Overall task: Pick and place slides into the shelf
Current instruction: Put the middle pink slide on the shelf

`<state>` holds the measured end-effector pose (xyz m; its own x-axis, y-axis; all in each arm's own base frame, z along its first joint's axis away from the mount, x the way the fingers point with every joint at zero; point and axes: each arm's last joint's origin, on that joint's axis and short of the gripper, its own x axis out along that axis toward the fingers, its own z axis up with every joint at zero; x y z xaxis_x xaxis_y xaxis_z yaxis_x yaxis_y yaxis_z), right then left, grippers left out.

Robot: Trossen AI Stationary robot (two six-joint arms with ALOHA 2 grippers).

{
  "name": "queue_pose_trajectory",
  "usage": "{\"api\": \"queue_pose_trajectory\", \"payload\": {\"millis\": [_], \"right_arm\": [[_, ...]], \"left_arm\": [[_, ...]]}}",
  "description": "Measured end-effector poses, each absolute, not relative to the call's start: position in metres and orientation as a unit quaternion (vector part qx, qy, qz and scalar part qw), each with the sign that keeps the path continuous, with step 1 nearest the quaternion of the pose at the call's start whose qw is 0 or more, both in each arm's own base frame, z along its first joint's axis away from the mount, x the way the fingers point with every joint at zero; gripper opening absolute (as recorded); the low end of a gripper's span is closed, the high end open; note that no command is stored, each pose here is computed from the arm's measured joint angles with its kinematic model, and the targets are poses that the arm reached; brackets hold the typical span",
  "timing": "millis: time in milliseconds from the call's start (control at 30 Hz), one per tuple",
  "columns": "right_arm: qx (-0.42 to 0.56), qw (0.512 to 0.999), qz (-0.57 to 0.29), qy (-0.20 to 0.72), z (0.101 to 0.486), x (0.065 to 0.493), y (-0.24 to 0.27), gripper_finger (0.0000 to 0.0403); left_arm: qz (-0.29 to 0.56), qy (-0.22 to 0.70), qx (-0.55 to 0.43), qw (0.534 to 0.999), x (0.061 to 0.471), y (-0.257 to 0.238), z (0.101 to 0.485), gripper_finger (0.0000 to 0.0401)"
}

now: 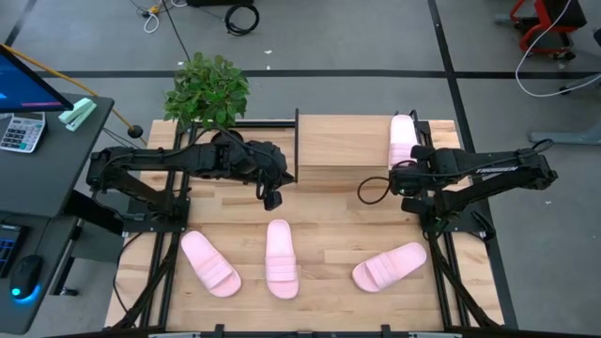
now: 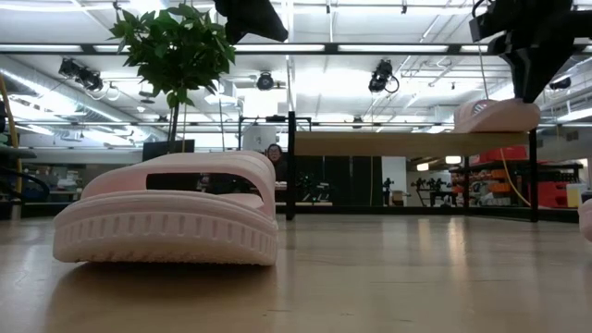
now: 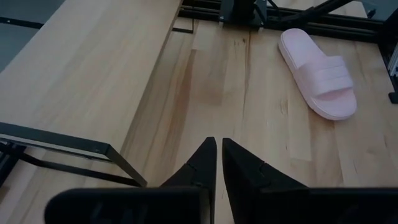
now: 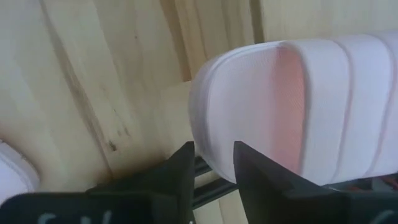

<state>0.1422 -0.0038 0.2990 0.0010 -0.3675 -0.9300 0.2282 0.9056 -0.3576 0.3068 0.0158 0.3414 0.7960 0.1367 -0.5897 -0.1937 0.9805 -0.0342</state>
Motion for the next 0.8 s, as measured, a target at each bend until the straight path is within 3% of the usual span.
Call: {"api": "queue_pose_trajectory", "payload": {"millis": [800], "right_arm": [[-0.037, 0.707, -0.223, 0.67, 0.299, 0.143, -0.004, 0.0123]], "left_arm": [[0.064, 0.308, -0.044, 0.948, 0.307, 0.004, 0.342, 0.0039]]}}
